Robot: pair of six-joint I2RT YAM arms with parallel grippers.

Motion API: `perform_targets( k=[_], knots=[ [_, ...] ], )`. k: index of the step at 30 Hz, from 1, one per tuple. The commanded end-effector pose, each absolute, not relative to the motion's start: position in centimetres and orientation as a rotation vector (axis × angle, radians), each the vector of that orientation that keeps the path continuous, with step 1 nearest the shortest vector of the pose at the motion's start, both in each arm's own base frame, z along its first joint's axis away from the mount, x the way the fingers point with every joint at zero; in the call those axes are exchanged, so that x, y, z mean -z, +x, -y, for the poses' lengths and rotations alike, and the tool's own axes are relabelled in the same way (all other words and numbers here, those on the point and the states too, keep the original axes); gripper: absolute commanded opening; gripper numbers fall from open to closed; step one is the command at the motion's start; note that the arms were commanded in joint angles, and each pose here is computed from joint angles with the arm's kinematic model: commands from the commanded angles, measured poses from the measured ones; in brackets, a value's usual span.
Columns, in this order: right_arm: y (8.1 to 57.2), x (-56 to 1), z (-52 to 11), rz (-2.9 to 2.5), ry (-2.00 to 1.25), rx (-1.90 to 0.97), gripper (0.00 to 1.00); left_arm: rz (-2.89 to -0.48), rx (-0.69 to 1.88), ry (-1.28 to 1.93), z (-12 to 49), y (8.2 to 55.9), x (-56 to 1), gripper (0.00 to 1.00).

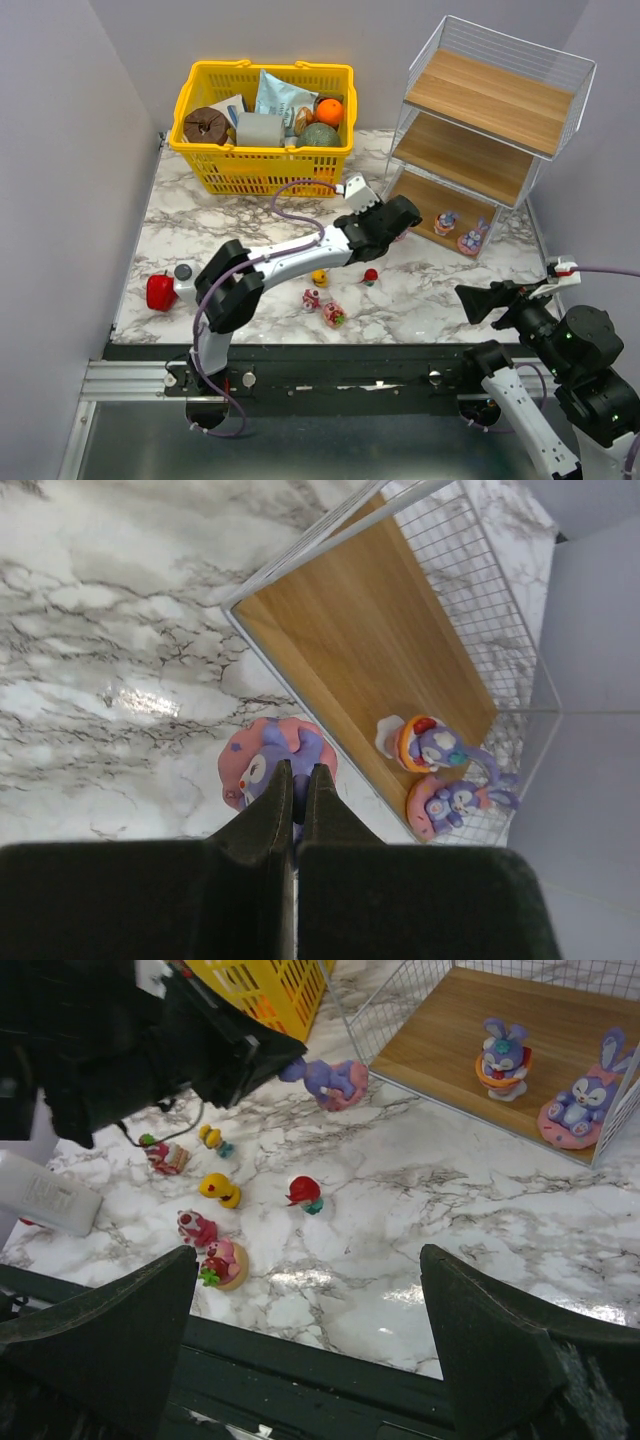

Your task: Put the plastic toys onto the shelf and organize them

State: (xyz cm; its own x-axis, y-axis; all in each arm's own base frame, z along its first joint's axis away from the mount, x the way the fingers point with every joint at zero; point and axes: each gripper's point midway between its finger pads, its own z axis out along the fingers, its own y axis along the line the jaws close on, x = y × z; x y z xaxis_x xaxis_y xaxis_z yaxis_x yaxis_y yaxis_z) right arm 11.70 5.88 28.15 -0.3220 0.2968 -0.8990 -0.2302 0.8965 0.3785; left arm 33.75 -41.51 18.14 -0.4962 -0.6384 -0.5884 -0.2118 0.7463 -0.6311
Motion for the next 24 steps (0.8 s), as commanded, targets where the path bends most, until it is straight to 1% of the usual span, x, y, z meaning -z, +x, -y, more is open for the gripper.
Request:
perform_targets(
  k=[1, 6, 7, 9, 10, 11, 13, 15, 19, 24],
  knots=[
    [10.8, -28.7, -5.2, -1.806, 0.058, -0.517, 0.99, -2.015, 0.537, -0.820, 41.5, 35.3, -15.7, 0.00],
    [10.7, -28.5, -5.0, -1.811, 0.061, -0.506, 0.99, -1.929, 0.557, -0.951, 42.8, 37.3, -15.6, 0.00],
    [10.7, -28.5, -5.0, -1.814, 0.061, -0.505, 0.99, -1.926, 0.545, -0.962, 43.1, 37.5, -14.7, 0.00],
    [10.7, -28.3, -5.1, -1.821, 0.059, -0.506, 0.99, -1.887, 0.554, -0.990, 43.5, 38.3, -15.4, 0.00],
    [10.7, -28.3, -5.1, -1.824, 0.059, -0.506, 0.99, -1.880, 0.538, -1.014, 43.6, 38.6, -14.3, 0.00],
    [10.6, -28.4, -5.1, -1.824, 0.059, -0.506, 0.99, -1.859, 0.553, -1.033, 43.9, 39.1, -15.0, 0.00],
    [10.5, -28.5, -4.9, -1.820, 0.059, -0.498, 0.99, -1.846, 0.507, -1.072, 43.5, 39.4, -13.6, 0.00],
    [10.3, -28.7, -4.7, -1.815, 0.062, -0.492, 0.99, -1.818, 0.518, -1.099, 43.7, 40.0, -14.0, 0.00],
    [10.1, -28.7, -4.5, -1.818, 0.065, -0.482, 0.99, -1.796, 0.528, -1.144, 44.2, 40.6, -12.3, 0.00],
    [10.0, -28.6, -4.3, -1.828, 0.065, -0.473, 0.99, -1.736, 0.538, -1.191, 44.3, 41.5, -12.6, 0.00]
  ],
)
